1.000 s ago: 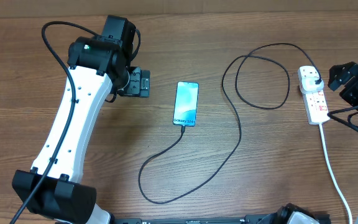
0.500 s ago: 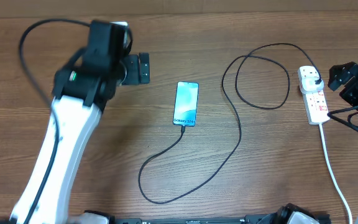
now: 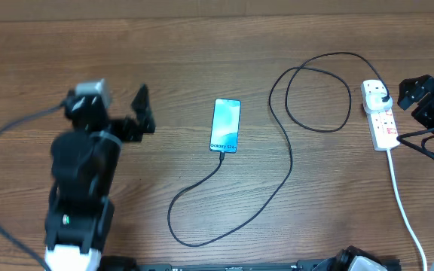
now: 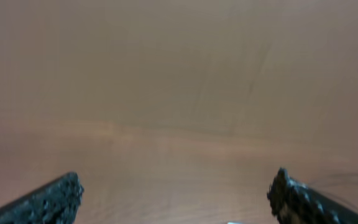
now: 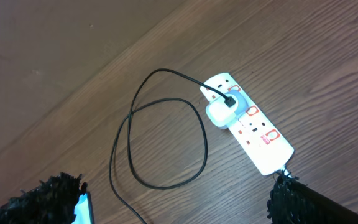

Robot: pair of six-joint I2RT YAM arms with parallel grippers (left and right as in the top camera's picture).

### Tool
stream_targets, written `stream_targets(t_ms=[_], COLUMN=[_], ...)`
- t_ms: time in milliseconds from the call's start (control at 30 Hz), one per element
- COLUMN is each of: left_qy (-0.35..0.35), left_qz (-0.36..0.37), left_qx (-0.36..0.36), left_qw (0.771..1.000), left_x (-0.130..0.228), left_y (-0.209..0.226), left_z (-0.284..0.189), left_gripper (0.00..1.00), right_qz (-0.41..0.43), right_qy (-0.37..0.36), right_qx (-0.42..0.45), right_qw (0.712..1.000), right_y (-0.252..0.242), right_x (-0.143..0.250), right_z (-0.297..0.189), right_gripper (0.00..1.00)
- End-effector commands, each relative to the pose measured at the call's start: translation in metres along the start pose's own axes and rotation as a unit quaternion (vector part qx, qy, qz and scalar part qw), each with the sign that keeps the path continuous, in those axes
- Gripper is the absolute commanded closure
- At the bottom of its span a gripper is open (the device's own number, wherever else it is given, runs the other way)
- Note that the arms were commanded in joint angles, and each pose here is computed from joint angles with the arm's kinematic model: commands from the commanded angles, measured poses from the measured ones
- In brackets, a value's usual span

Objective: Plug charger to phone and switch on socket

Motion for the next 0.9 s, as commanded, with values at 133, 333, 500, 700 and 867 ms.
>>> stream_targets(t_ms=[133,333,500,700,867], left_qy=[-0.166,-0.222,-0.231,-0.195,-0.144], left_qz=[0.021,0.028,0.035,0.035,0.037], left_qx=[0.073,0.061,0.045,0.023,-0.008], left_qw=[0.983,0.973,0.971,0.980,0.989], left_x=[0.027,0.052,0.076,0.098,0.118], left_y=[0.012,0.031,0.047,0.058,0.069], left_z=[-0.049,-0.069,-0.076,-0.073,-0.070], left_gripper=[0.01,0.01,0.01,0.01,0.01], right_qz=[-0.002,-0.002,-0.002,-0.002,-0.002], right_qy=[-0.009,-0.009,-0.009,-0.009,-0.009], right_qx=[0.000,0.000,0.001,0.000,0.000], right_qw=[1.000,1.000,1.000,1.000,1.000], right_y=[0.002,0.002,0.002,0.002,0.002], right_x=[-0.004,-0.004,-0.004,-0.004,-0.004], right_z=[-0.003,-0.003,-0.003,-0.003,-0.003], right_gripper=[0.00,0.00,0.00,0.00,0.00])
Point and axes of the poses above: each gripper's point midway between its finger pads, its own z axis out along the fingers, its own y axis along the line the jaws close on, x = y × z, the point moved 6 cm from there along -z, back along the fingers, and after that the axes turned 6 degrees about -z, right-handed, at the moved point
